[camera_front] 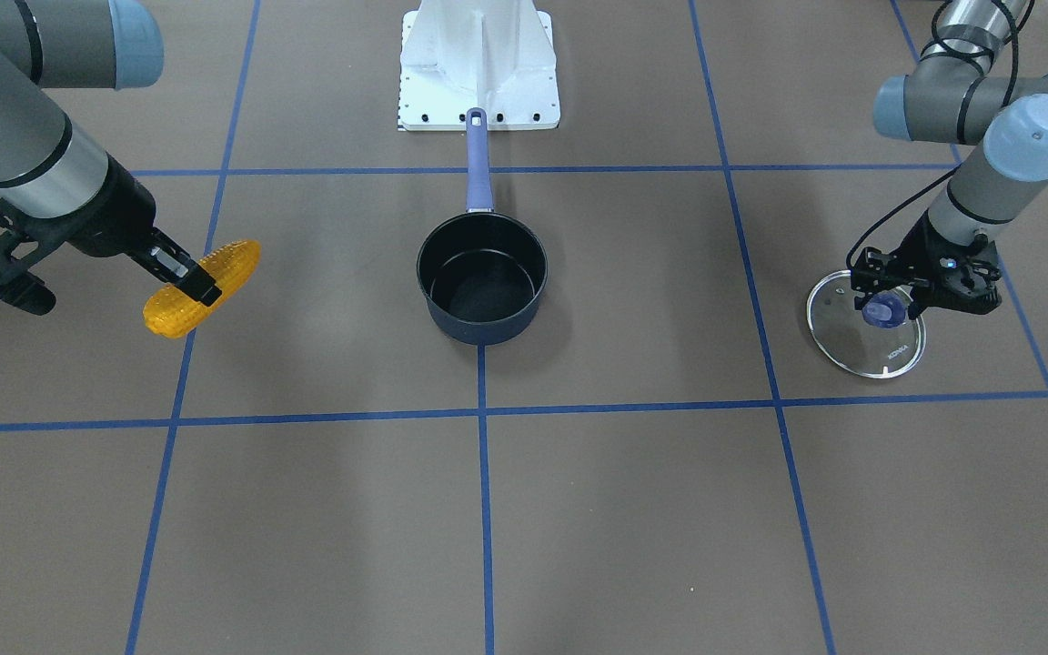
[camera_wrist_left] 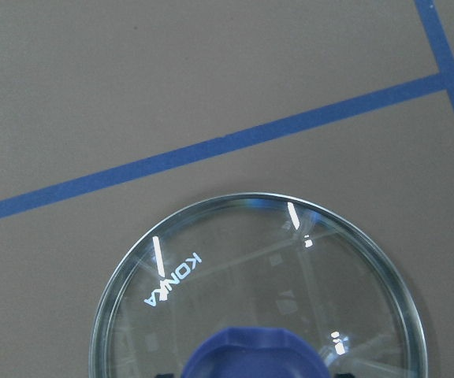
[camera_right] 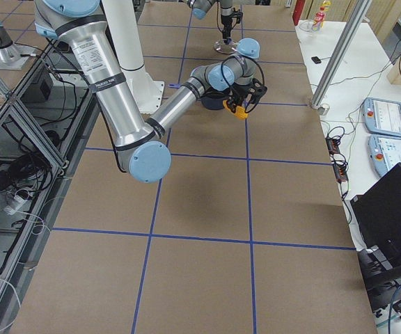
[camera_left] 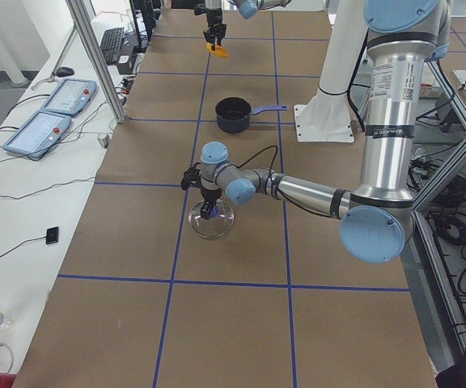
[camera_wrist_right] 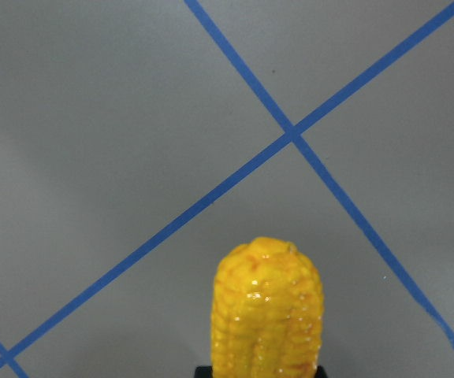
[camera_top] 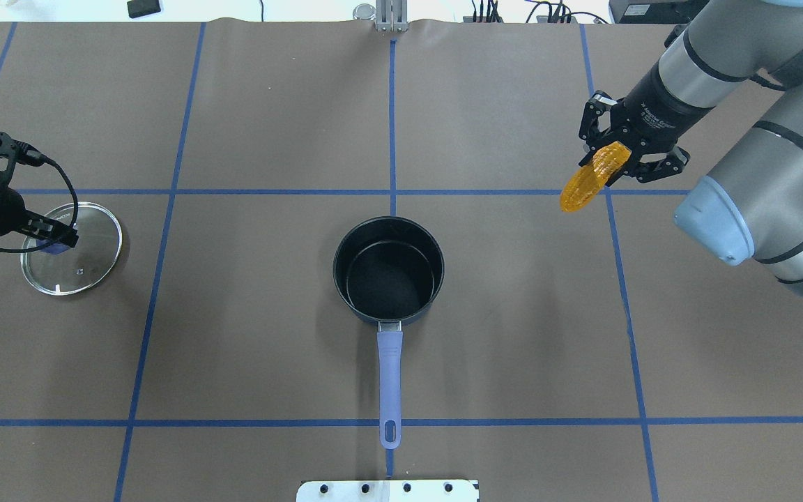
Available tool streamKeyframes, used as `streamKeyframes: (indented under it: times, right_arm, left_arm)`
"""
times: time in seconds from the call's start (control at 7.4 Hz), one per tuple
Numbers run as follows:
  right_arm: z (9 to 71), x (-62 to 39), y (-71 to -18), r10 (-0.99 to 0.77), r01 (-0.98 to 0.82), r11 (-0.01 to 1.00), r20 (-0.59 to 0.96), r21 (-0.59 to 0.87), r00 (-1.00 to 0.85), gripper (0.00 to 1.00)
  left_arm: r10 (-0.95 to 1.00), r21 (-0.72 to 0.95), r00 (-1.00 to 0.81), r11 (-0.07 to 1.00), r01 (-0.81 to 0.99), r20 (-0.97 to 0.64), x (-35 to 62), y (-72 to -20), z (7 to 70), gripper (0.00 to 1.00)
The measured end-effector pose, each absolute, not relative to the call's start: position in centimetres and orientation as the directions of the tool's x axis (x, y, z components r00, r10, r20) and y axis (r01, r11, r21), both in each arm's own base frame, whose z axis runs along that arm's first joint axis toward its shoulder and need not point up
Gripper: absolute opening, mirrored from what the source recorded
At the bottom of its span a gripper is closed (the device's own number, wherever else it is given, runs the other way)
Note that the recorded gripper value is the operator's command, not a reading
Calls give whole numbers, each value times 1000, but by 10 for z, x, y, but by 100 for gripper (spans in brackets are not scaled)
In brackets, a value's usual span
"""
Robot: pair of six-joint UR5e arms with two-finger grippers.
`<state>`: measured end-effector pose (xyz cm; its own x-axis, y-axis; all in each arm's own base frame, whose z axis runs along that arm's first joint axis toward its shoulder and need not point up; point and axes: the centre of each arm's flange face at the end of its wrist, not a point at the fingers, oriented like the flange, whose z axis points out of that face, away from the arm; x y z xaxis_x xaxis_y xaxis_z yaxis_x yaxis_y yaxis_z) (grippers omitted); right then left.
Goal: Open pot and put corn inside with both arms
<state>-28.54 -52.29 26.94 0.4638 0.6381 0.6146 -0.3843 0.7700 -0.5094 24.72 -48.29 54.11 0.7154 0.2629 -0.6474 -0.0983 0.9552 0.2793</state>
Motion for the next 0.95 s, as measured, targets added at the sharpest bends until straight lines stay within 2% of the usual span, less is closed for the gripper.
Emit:
streamKeyframes:
  times: [0.54,0.95]
  right_arm:
    - [212,-353,-486,665,-391,747,608,-537,435,26]
    - [172,-429,-437,620,-363,785,632,-502,465,26]
  left_arm:
    - [173,205,595,979,-15,-785,165,-513,512,97]
    - [201,223,559,974,-30,-804,77,-527,518,97]
